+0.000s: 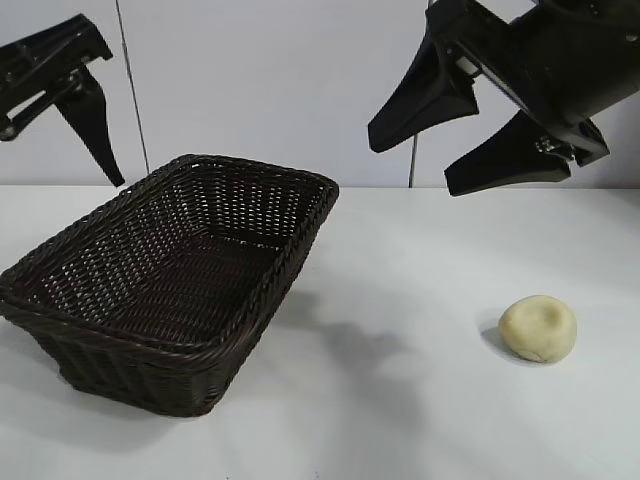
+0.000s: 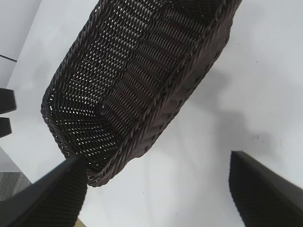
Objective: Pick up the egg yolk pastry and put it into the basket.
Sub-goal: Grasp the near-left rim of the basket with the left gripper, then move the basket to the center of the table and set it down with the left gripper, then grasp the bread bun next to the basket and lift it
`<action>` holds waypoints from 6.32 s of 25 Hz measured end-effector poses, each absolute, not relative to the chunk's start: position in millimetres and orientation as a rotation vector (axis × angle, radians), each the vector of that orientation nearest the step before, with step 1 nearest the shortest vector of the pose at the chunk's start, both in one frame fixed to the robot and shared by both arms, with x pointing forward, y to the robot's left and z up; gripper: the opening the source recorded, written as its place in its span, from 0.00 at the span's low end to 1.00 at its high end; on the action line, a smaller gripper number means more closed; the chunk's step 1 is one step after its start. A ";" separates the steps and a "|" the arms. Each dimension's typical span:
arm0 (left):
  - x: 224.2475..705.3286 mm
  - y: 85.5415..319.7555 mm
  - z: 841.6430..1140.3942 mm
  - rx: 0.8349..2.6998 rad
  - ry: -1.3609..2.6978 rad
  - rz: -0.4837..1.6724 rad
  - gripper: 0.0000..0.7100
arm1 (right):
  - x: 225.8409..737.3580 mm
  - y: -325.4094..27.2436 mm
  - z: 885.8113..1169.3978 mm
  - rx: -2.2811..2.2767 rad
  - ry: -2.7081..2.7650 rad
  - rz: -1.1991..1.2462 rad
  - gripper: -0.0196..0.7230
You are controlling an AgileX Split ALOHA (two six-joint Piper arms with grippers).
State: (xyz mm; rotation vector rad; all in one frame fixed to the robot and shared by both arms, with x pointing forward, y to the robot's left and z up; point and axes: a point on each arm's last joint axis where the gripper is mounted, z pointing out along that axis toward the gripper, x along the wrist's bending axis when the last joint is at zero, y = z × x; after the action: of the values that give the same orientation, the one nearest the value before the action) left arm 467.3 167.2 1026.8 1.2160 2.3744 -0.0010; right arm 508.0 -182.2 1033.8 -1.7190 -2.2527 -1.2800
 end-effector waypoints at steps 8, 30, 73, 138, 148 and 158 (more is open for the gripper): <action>465.7 168.6 1005.6 1.111 2.513 -0.020 0.88 | 508.1 -182.2 1033.8 -1.720 -2.253 -1.281 0.82; 481.3 158.5 942.5 1.078 2.620 -0.027 0.88 | 508.3 -182.3 1033.8 -1.722 -2.253 -1.283 0.81; 530.0 201.4 979.5 1.281 2.443 -0.149 0.14 | 508.0 -182.2 1033.8 -1.718 -2.254 -1.280 0.81; 589.3 186.2 1014.9 2.189 1.857 -0.122 0.80 | 507.6 -182.5 1033.2 -1.711 -2.270 -1.270 0.81; 600.3 227.4 1030.7 2.219 1.917 0.081 0.80 | 507.6 -182.5 1033.2 -1.711 -2.270 -1.270 0.81; 605.5 306.2 1030.2 2.035 2.157 0.108 0.80 | 507.6 -182.5 1033.2 -1.711 -2.270 -1.270 0.81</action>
State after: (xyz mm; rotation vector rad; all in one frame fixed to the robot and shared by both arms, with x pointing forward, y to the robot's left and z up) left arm 605.5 306.2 1030.2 2.0351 2.1570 0.1079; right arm 507.6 -182.5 1033.2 -1.7106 -2.2700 -1.2700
